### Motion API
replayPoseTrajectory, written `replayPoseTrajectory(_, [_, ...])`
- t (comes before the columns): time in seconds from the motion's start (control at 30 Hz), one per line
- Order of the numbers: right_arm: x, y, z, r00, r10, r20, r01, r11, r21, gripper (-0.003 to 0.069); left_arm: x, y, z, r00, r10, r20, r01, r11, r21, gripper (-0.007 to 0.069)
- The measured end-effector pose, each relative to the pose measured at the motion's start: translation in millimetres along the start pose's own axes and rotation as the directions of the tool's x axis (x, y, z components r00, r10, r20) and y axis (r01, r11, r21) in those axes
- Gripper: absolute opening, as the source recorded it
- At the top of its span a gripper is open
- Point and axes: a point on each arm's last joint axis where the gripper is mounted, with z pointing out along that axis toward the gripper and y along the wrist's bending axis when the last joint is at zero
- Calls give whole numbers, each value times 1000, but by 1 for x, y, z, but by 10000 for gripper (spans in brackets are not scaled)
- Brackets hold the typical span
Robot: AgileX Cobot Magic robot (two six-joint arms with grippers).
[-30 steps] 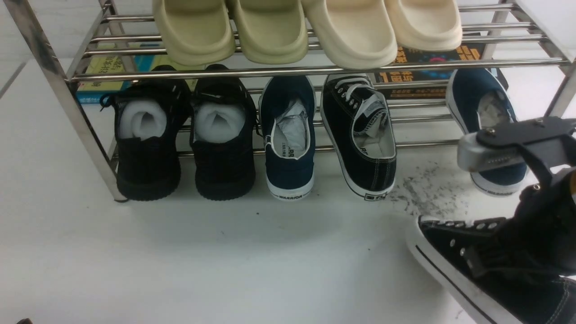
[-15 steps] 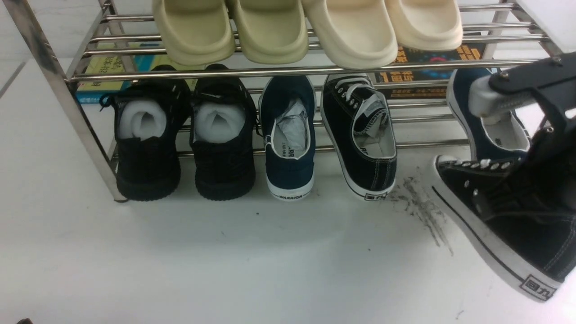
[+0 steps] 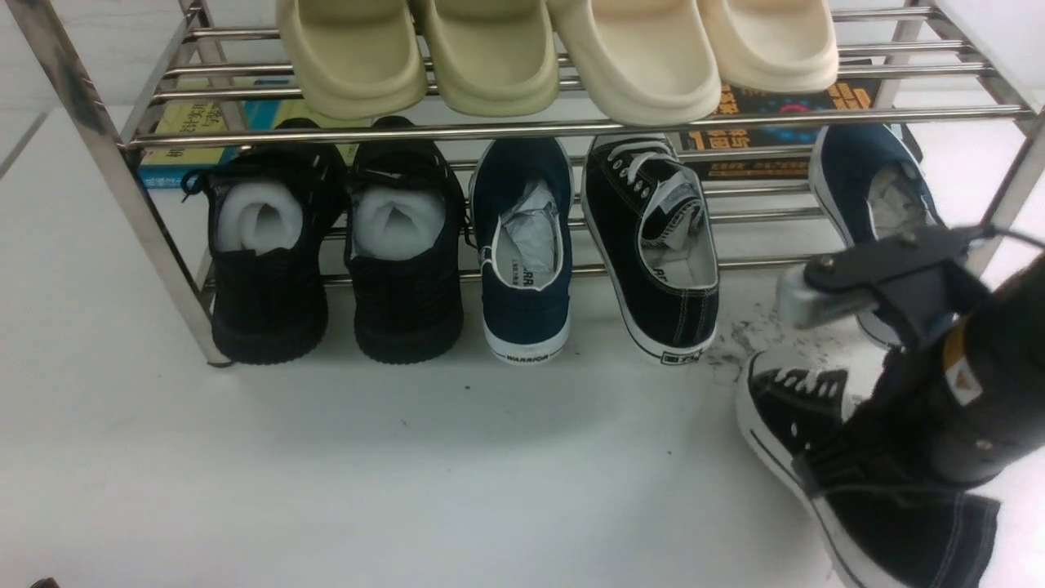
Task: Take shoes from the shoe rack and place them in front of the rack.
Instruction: Use the right arm to take out the clamped shoe from the shoe rack and put it down
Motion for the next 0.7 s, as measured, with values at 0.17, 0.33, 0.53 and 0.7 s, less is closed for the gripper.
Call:
replayPoseTrajectory(0.17, [2, 2, 26, 999, 34, -7, -34, 999, -5, 49, 0, 0, 0, 1000, 0, 0, 0, 1000, 0, 239])
replayPoseTrajectory(0.33, [-6, 7, 38, 998, 51, 38, -49, 998, -47, 111, 0, 0, 0, 1000, 0, 0, 0, 1000, 0, 239])
replayPoseTrajectory(0.53, [-9, 12, 39, 995, 78, 58, -72, 993, -90, 260, 0, 0, 0, 1000, 0, 0, 0, 1000, 0, 239])
replayPoseTrajectory(0.7, [-13, 13, 29, 998, 65, 23, -63, 995, -76, 337, 0, 0, 0, 1000, 0, 0, 0, 1000, 0, 239])
